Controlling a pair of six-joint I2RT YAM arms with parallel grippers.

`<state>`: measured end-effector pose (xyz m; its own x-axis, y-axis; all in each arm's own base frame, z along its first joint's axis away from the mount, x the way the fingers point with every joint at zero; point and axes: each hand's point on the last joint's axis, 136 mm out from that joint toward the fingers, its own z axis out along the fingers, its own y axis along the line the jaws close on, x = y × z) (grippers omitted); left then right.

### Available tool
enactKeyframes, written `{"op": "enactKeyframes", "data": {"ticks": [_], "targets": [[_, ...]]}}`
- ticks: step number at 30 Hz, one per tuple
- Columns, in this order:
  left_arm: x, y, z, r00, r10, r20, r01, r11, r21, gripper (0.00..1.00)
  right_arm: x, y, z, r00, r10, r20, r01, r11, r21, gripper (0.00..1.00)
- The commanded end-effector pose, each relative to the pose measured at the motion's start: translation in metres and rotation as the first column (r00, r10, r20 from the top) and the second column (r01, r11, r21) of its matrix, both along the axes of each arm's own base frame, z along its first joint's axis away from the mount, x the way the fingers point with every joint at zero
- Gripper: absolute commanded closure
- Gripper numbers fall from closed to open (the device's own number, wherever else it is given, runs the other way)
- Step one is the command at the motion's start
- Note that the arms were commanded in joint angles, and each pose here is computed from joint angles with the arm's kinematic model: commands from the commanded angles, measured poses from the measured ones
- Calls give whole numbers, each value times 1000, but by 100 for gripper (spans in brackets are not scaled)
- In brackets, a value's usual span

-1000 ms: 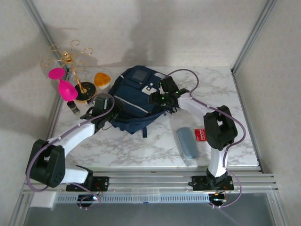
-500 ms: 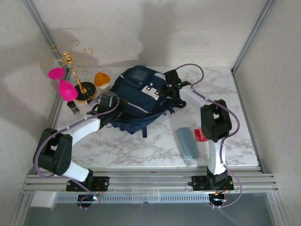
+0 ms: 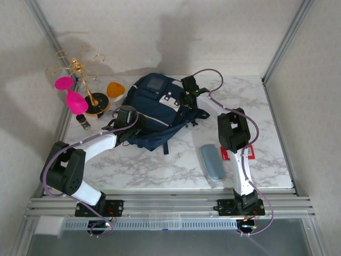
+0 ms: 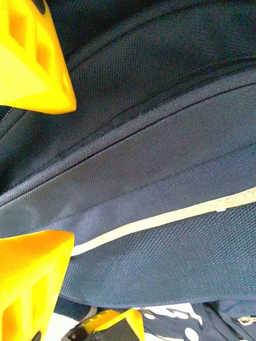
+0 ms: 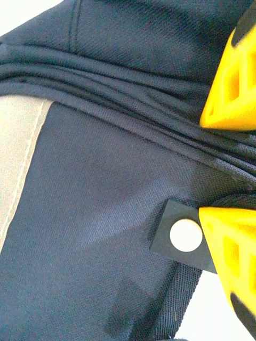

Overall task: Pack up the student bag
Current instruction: Rotate the student bag at the center of the table.

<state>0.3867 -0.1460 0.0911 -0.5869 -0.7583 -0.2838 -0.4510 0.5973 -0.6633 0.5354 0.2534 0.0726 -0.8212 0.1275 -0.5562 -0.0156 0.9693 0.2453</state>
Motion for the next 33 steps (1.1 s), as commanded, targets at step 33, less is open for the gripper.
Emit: {"op": "enactKeyframes", "data": {"ticks": [33], "targets": [[80,-8,54,988,-148,40,138,972,190,27,-121,-2,103,993,-33,110,-44,776,630,100]]}}
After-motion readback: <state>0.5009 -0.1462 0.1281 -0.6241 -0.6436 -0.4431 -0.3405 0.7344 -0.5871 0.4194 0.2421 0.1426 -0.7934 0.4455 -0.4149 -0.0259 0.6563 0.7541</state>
